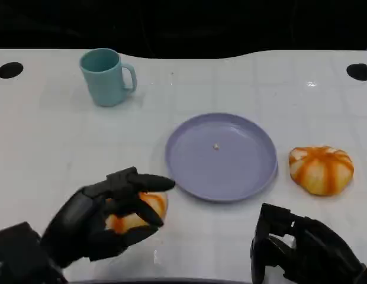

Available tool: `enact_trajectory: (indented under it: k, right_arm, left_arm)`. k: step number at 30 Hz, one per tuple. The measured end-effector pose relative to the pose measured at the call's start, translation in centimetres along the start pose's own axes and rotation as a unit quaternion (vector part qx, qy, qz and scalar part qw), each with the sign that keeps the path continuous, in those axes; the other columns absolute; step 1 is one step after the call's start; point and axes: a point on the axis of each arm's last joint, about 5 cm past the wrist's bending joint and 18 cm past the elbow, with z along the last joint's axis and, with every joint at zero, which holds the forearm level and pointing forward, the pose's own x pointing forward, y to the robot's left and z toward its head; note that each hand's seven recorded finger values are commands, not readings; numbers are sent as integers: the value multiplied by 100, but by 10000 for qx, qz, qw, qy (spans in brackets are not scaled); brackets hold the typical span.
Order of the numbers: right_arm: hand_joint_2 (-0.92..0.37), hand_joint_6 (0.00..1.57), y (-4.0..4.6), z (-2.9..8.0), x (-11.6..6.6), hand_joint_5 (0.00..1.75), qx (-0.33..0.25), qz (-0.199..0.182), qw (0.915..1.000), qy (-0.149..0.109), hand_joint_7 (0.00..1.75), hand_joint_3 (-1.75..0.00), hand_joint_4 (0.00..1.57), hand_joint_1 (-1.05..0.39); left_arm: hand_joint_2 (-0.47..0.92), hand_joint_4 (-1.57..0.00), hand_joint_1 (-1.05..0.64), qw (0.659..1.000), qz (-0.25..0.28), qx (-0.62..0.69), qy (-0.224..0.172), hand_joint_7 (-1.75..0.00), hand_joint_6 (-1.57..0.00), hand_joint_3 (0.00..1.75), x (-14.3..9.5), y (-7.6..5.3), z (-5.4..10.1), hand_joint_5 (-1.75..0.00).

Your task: Grasp the bread from the table and place it into the plate.

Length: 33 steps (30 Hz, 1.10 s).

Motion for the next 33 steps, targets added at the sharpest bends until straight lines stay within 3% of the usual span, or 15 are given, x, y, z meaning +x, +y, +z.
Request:
enact_trajectory:
  k: [6, 10, 14, 18, 23, 33]
  right_arm:
    - [-92, 44, 8, 2, 6, 175, -27, 14, 10000, 17, 166, -43, 58, -48]
    - [-92, 44, 10, 0, 8, 175, -8, 27, 10000, 24, 166, -42, 59, -48]
    - [-92, 44, 13, -2, 11, 175, 9, 32, 10000, 21, 167, -41, 60, -49]
    - [-92, 43, 14, -3, 12, 175, 10, 48, 10000, 16, 167, -42, 60, -48]
    - [-92, 45, 19, -3, 8, 175, 15, 47, 10000, 35, 167, -41, 60, -49]
    - [-92, 43, 36, -5, -5, 175, 72, 40, 9999, 124, 169, -42, 60, -48]
  left_arm:
    - [92, -44, -74, 9794, -54, 1997, 293, 0, -34, 11, 5, 133, 234, -41]
    - [92, -40, -77, 9278, -183, 3695, 485, 0, -32, 12, 13, 178, 402, -32]
    - [92, -41, -79, 8801, -406, 4682, 678, 0, -29, 8, 61, 145, 489, -22]
    - [92, -39, -79, 8457, -600, 5206, 1006, 0, -22, 7, 153, 96, 496, -17]
    - [92, -44, -76, 8165, -791, 5573, 1287, -1, -26, 2, 281, 42, 478, -13]
    - [91, -49, -71, 8015, -1310, 5467, 2038, -2, -33, 1, 516, -53, 151, -11]
